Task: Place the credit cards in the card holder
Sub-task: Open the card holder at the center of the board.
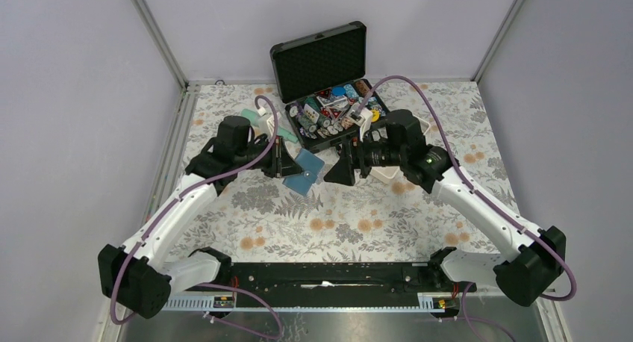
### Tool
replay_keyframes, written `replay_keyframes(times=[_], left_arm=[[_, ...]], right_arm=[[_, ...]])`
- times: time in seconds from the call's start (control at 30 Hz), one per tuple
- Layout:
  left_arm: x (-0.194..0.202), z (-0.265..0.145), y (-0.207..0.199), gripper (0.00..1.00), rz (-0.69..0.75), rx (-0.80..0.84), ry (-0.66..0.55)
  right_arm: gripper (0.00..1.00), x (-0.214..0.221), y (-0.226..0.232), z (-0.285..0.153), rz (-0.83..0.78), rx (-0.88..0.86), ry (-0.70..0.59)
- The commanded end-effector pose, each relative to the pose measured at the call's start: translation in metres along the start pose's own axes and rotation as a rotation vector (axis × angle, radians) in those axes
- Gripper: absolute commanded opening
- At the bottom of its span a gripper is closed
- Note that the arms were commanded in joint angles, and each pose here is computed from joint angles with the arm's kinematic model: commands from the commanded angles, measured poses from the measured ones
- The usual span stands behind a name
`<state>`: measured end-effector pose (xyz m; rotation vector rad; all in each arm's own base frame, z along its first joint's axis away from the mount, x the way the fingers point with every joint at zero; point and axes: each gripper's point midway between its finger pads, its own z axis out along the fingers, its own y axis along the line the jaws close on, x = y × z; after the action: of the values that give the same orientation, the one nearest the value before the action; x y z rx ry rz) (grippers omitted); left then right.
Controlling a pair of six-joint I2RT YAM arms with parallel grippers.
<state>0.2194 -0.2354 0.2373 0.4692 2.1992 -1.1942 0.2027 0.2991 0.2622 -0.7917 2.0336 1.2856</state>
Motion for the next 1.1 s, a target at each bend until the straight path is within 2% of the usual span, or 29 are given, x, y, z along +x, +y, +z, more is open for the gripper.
replay_keyframes(times=[0.0,0.1,0.23,0.37,0.5,0.67,1.07], left_arm=[[-0.023,0.002,-0.007,0.0,0.074,0.036,-0.072],[-0.013,0.001,-0.014,0.0,0.094,0.09,-0.044],[-0.007,-0.005,-0.027,0.0,0.134,0.155,-0.036],[-0.001,-0.007,-0.035,0.0,0.154,0.209,-0.012],[0.005,-0.006,-0.041,0.0,0.153,0.254,0.019],[0.011,-0.008,-0.048,0.0,0.175,0.288,0.037],[0.016,-0.008,-0.061,0.0,0.15,0.385,0.067]], right_arm=[[0.83,-0.029,0.017,-0.007,-0.047,-0.013,-0.088],[0.78,-0.022,0.038,0.001,-0.041,-0.128,-0.036],[0.76,-0.006,0.07,0.01,-0.055,-0.267,0.021],[0.73,-0.009,0.089,0.007,-0.065,-0.376,-0.008],[0.67,-0.003,0.093,0.002,-0.091,-0.411,0.008],[0.59,-0.005,0.073,-0.009,-0.052,-0.409,0.022],[0.55,0.018,0.053,0.0,0.009,-0.371,0.07]])
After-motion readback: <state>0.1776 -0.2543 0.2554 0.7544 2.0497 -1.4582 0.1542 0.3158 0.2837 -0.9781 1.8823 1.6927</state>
